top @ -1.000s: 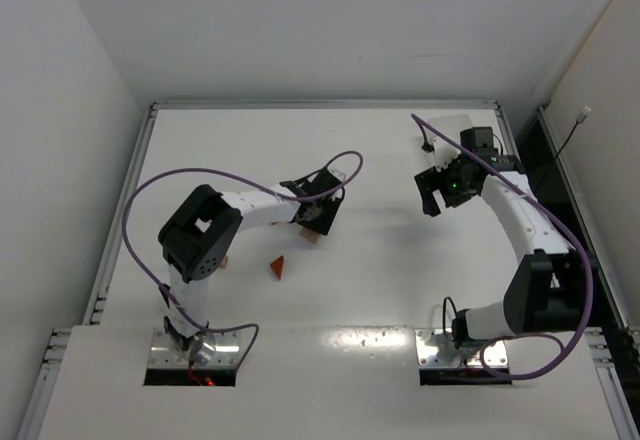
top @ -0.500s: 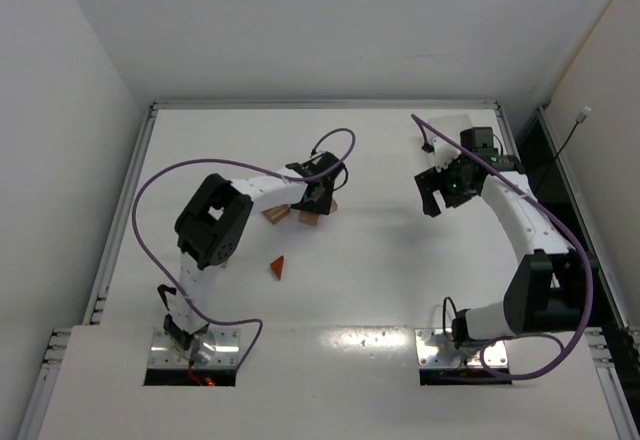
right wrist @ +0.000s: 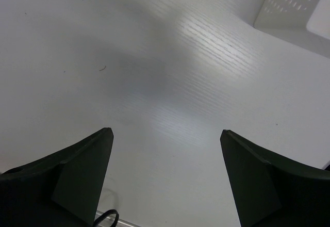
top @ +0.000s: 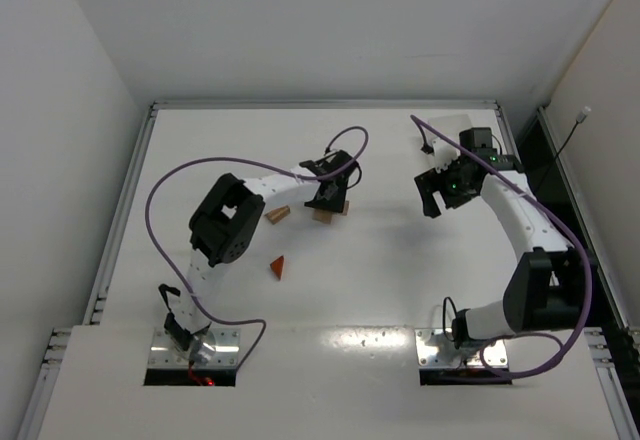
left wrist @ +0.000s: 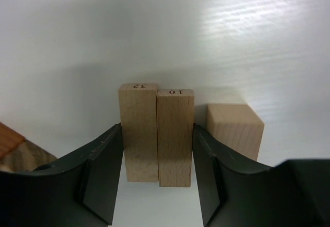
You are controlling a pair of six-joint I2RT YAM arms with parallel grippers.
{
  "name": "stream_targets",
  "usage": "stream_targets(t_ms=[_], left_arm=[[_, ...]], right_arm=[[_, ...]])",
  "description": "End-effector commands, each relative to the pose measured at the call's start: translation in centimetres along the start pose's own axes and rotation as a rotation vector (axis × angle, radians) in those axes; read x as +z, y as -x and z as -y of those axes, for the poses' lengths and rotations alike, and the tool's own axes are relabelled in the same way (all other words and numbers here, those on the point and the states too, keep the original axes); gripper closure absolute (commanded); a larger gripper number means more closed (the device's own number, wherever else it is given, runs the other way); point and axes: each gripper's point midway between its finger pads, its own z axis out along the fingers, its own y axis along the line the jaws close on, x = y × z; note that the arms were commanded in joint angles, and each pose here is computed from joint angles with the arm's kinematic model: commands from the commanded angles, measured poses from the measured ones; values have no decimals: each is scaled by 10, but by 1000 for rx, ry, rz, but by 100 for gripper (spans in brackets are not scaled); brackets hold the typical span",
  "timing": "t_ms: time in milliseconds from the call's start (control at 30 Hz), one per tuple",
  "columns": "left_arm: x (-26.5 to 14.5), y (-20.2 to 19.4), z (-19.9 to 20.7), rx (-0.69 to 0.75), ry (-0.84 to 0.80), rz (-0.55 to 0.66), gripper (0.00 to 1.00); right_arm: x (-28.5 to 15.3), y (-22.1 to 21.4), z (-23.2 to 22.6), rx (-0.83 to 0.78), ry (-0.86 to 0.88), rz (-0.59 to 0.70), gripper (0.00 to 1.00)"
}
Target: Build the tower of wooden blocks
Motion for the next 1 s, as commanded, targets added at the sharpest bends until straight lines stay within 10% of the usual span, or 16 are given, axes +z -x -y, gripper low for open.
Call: stream_targets(t_ms=[0,800,967], left_arm=[[-3,-30,27,34,-57,-91,100],[29,-22,-45,-127,132,-95,100],[29,-24,-42,-119,113,-106,81]], right_arm=[[-2,15,3,0,-6,24,17],[1,23,1,10,7,28,17],[1,23,1,10,7,28,17]])
